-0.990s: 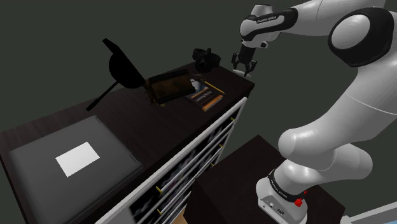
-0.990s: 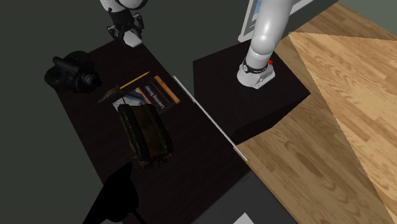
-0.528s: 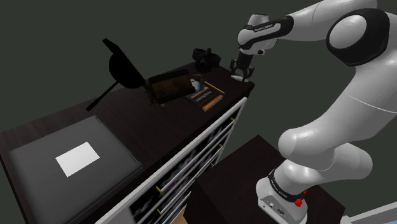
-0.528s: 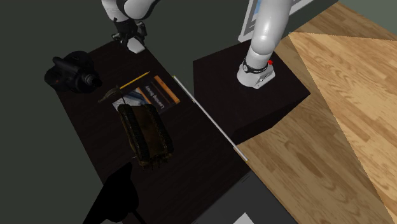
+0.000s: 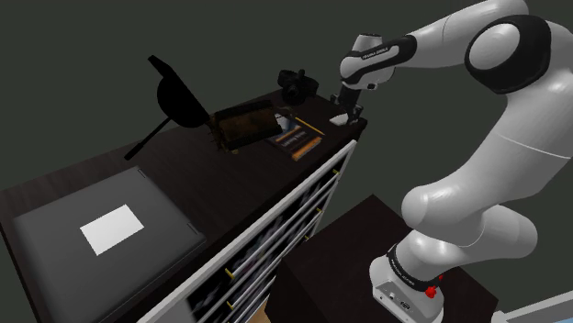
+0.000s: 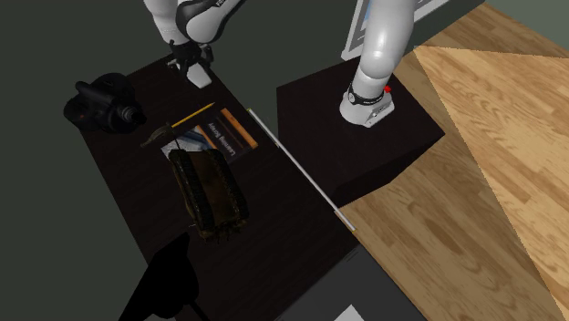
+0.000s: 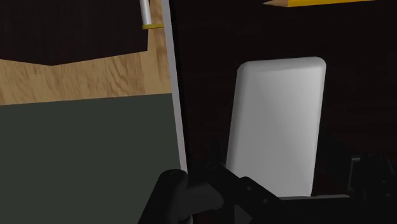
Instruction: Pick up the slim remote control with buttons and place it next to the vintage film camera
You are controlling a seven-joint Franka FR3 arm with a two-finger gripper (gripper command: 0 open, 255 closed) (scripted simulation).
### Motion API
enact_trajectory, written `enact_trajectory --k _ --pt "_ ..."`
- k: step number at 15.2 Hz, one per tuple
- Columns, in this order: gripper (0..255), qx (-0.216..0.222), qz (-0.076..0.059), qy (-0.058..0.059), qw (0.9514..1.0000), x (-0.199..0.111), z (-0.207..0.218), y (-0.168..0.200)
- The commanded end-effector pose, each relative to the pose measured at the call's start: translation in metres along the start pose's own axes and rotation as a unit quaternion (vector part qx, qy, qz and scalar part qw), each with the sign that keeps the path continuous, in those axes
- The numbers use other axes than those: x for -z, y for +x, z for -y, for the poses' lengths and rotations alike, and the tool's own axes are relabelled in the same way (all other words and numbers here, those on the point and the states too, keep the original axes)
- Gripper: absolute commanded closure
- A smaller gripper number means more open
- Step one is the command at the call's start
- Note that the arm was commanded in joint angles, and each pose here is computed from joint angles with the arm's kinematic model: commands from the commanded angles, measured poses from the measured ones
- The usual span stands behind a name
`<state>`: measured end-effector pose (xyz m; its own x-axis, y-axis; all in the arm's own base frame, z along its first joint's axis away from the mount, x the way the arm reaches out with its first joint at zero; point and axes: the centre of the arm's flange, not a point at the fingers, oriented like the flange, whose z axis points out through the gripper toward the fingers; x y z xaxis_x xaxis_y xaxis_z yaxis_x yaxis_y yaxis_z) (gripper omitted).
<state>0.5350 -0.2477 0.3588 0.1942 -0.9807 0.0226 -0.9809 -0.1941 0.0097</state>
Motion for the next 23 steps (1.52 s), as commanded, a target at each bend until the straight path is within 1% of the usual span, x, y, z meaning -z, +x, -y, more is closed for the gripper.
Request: enact_trajectory --k 1,9,10,15,19,23 --pt "255 -0.001 0.000 0.000 1.0000 -0.016 0.000 0.000" --pt "255 -0.001 0.000 0.000 1.0000 -0.016 0.000 0.000" --pt "0 -0.001 0.000 0.000 1.0000 -0.016 0.000 0.000" --pt "0 -0.001 0.000 0.000 1.0000 -0.016 0.000 0.000" --pt "0 -0.001 0.000 0.000 1.0000 0.034 0.000 0.000" --pt "0 -0.001 0.000 0.000 1.0000 0.034 0.000 0.000"
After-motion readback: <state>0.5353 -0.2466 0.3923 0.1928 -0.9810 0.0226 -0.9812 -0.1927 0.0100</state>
